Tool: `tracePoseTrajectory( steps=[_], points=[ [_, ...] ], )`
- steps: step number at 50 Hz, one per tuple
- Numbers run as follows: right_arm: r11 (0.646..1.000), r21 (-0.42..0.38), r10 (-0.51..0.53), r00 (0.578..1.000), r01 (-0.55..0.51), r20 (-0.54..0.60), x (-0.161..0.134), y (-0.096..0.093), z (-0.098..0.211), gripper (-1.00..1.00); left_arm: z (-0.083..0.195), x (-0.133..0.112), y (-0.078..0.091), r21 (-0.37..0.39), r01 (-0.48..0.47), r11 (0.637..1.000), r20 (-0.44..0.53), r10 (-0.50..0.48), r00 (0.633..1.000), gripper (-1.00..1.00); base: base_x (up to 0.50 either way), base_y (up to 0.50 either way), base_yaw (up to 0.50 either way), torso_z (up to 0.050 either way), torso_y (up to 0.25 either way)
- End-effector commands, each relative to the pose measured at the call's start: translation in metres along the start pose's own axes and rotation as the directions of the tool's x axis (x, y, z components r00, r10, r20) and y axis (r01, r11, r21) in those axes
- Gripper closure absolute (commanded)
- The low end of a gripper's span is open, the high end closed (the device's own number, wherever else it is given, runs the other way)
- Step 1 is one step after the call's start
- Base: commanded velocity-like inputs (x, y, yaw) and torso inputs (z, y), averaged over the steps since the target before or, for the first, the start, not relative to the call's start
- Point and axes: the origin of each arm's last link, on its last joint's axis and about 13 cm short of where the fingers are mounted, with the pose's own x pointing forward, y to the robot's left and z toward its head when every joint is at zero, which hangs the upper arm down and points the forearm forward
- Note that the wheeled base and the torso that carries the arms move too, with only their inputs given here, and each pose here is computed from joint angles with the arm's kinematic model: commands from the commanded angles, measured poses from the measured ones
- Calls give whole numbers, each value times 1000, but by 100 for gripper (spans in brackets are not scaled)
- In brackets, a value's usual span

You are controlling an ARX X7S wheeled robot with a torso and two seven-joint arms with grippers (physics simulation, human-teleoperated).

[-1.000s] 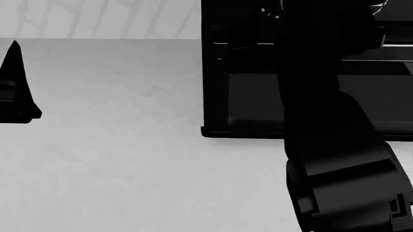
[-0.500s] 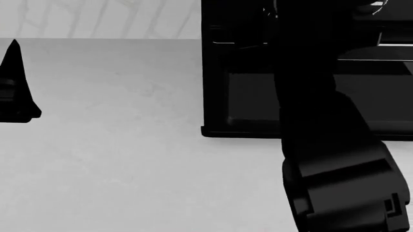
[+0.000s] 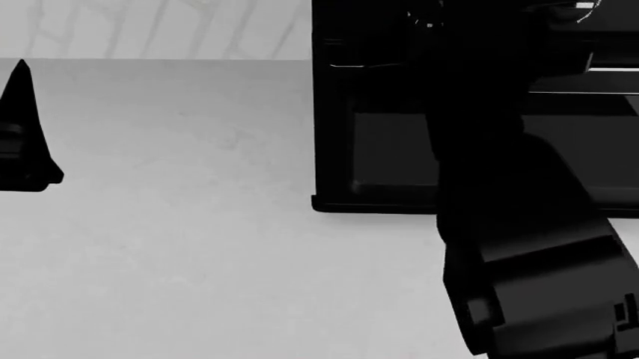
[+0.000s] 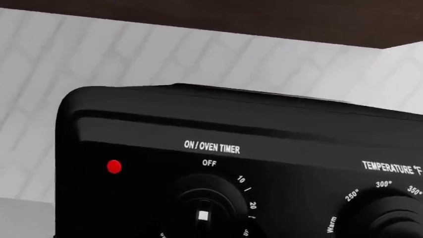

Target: Turn on the toaster oven by setting the timer.

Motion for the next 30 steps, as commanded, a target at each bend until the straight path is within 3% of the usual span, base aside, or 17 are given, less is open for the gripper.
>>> tracePoseTrajectory(
  steps=[1, 8, 20, 30],
  points=[
    [999, 36, -34, 994, 31, 106, -5, -3, 26, 100, 2, -1, 0, -1, 3, 1000, 5, -3, 1000, -100, 0, 0, -3, 0, 11],
    [990, 122, -82, 989, 67, 119, -6, -5, 28, 100, 2, -2, 1, 0, 0, 1000, 9, 0, 1000, -100, -8, 0, -4, 1, 5],
    [974, 204, -128, 982, 98, 142, -8, -6, 36, 100, 4, -2, 2, 0, -4, 1000, 11, 4, 1000, -100, -6, -1, -4, 0, 5],
    [919, 381, -159, 978, 98, 132, -11, -6, 37, 100, 3, -1, 2, 0, -5, 1000, 11, 5, 1000, -100, -6, -1, -4, 1, 5]
  ],
)
